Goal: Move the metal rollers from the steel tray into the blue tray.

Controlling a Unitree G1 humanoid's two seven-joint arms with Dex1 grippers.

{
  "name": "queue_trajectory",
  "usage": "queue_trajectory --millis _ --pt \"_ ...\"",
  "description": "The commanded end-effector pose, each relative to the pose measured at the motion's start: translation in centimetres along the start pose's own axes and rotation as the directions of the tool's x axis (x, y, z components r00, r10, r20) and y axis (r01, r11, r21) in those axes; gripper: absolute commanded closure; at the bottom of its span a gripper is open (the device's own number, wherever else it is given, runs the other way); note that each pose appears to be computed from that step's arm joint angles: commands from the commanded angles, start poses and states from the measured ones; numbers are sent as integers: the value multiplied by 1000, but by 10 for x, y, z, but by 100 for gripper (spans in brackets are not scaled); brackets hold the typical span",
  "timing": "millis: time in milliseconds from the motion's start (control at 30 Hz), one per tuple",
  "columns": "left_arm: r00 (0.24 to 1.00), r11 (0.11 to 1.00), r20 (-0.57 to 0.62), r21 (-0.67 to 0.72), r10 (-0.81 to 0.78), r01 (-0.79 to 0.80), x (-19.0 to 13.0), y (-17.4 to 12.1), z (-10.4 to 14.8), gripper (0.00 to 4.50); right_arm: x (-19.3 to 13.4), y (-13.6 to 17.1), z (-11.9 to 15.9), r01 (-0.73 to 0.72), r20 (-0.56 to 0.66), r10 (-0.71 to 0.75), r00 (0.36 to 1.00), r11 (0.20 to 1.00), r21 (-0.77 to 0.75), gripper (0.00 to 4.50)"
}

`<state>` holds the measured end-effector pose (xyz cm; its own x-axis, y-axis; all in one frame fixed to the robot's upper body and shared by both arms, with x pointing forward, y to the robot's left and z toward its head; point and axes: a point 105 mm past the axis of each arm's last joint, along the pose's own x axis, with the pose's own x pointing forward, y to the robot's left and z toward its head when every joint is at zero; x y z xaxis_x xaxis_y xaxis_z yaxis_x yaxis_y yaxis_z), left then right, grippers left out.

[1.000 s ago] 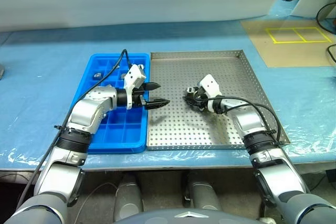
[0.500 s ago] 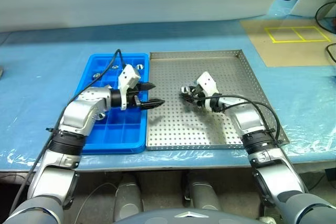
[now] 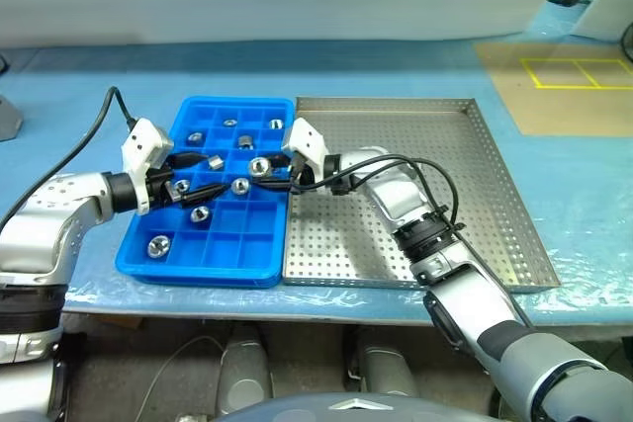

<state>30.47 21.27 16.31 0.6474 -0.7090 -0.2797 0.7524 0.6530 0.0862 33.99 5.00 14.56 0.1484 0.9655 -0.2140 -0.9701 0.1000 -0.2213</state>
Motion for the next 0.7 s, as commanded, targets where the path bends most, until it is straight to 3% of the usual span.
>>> queue_trajectory --millis 33,233,367,700 --pt "998 998 35 37 57 -59 -16 -9 14 6 13 4 5 -56 7 56 998 997 -57 286" --pt "994 995 48 -9 99 -98 -24 -23 10 6 -8 2 -10 -117 -49 114 992 992 -45 286" --pt "995 995 38 -45 96 -94 -24 -28 3 6 -17 28 -22 -254 -85 251 964 967 -31 286" --pt "997 998 34 -29 65 -64 -16 -27 6 6 -2 22 -28 -192 -101 186 977 980 -54 286"
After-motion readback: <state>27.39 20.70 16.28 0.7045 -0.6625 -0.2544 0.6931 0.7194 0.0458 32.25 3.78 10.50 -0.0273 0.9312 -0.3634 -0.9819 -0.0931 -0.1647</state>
